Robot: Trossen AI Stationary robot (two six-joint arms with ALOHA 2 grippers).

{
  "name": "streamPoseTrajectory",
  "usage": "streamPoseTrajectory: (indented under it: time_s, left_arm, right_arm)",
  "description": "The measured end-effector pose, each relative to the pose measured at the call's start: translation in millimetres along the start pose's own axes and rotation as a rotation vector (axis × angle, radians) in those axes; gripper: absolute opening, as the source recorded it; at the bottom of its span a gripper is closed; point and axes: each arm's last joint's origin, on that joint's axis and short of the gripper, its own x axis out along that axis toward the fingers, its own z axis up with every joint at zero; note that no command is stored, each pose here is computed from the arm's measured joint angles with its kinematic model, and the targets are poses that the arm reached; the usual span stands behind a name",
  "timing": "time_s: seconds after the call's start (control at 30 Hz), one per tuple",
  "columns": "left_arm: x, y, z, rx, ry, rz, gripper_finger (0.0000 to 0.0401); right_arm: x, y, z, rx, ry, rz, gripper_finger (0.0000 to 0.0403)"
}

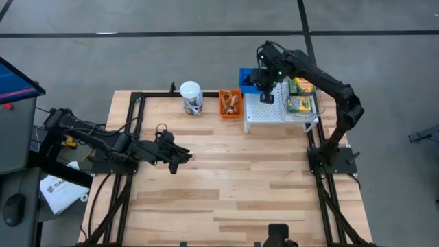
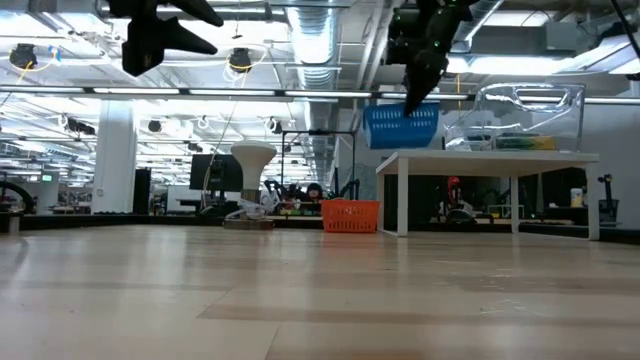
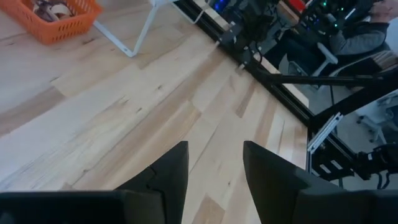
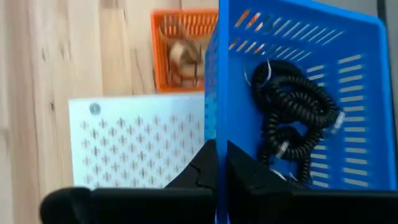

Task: Pick & Place Office Desk Supplies
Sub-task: Put the blue basket on the shelf

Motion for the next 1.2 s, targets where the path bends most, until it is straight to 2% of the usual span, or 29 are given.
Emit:
streamPoseTrajectory:
  time_s: [0.17,0.43,0.6,0.77,1.2]
  left_arm:
    - [0,0,2,-0.013,-0.028,0.002,0.0145]
    - [2,1,7,-0.033,-0.053,0.007,0.0145]
    - [2,1,7,-0.032,-0.052,0.005,0.0145]
    - [2,1,7,-0.031,-0.052,0.005,0.0145]
    - [2,1,7,-0.028,-0.051,0.007,0.0145]
  right_arm:
    - [4,-9,-3,0.017,-0.017,0.015,0.0002]
    - [29,-15,-4,0.008,0.039,0.056,0.0002]
    - [27,-25,-9,0.018,0.029,0.023,0.0002]
    - [25,-29,-21,0.064,0.06,0.072,0.0002]
    - [33,-19,-29,0.058,0.123,0.137,0.0002]
